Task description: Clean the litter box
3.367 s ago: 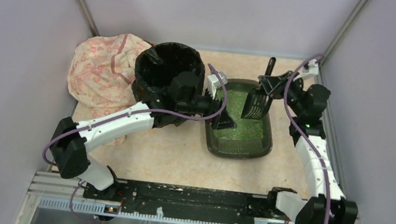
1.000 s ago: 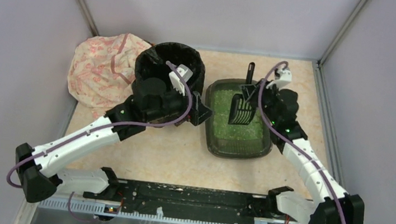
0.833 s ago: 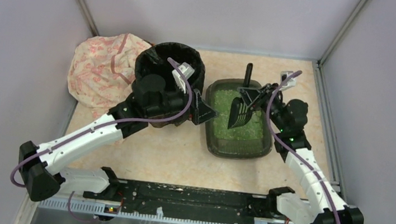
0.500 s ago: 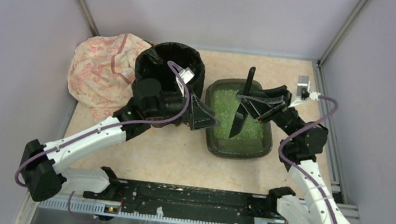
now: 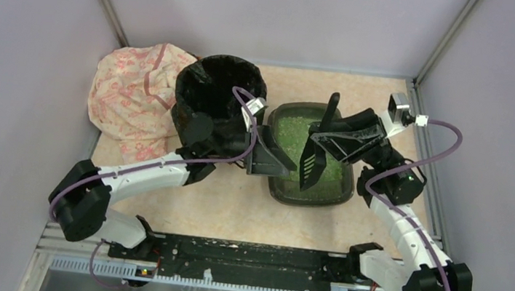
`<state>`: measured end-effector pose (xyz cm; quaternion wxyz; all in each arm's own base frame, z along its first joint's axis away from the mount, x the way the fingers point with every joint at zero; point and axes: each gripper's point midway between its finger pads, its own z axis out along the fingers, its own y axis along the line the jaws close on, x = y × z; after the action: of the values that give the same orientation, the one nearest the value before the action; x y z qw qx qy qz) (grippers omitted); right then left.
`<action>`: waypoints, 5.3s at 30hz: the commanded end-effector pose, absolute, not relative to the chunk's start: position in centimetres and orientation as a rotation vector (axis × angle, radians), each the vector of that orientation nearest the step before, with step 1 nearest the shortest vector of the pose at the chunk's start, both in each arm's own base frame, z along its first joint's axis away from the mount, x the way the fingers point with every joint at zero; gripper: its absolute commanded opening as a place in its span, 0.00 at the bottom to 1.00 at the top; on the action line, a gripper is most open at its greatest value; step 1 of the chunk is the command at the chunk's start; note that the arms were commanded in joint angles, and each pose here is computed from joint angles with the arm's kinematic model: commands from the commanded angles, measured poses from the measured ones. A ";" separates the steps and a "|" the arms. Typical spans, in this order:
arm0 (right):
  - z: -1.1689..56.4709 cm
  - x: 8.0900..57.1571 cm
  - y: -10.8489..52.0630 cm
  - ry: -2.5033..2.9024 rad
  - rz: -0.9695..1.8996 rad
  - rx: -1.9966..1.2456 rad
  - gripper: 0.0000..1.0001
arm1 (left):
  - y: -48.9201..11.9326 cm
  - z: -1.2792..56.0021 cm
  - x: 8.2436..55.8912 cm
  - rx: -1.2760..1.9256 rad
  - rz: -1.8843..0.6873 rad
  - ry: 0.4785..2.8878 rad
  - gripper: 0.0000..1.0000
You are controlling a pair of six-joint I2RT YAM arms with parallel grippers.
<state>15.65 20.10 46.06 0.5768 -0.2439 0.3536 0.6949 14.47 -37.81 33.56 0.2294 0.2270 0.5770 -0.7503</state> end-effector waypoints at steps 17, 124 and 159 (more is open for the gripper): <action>48.8 10.0 19.9 0.549 1.564 -0.775 0.00 | -39.9 38.5 7.5 0.809 -2.481 1.169 0.88; 42.7 20.9 20.0 1.240 1.120 -0.671 0.41 | -32.4 34.0 18.6 0.761 -1.759 1.844 0.00; 44.8 20.6 20.3 1.117 1.310 -0.558 0.00 | -28.1 37.4 16.4 0.626 -1.787 1.373 0.63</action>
<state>21.14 20.82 42.16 0.5857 -0.2496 0.5293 0.5608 17.74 -29.29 33.76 0.3122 0.2434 0.6182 -0.6790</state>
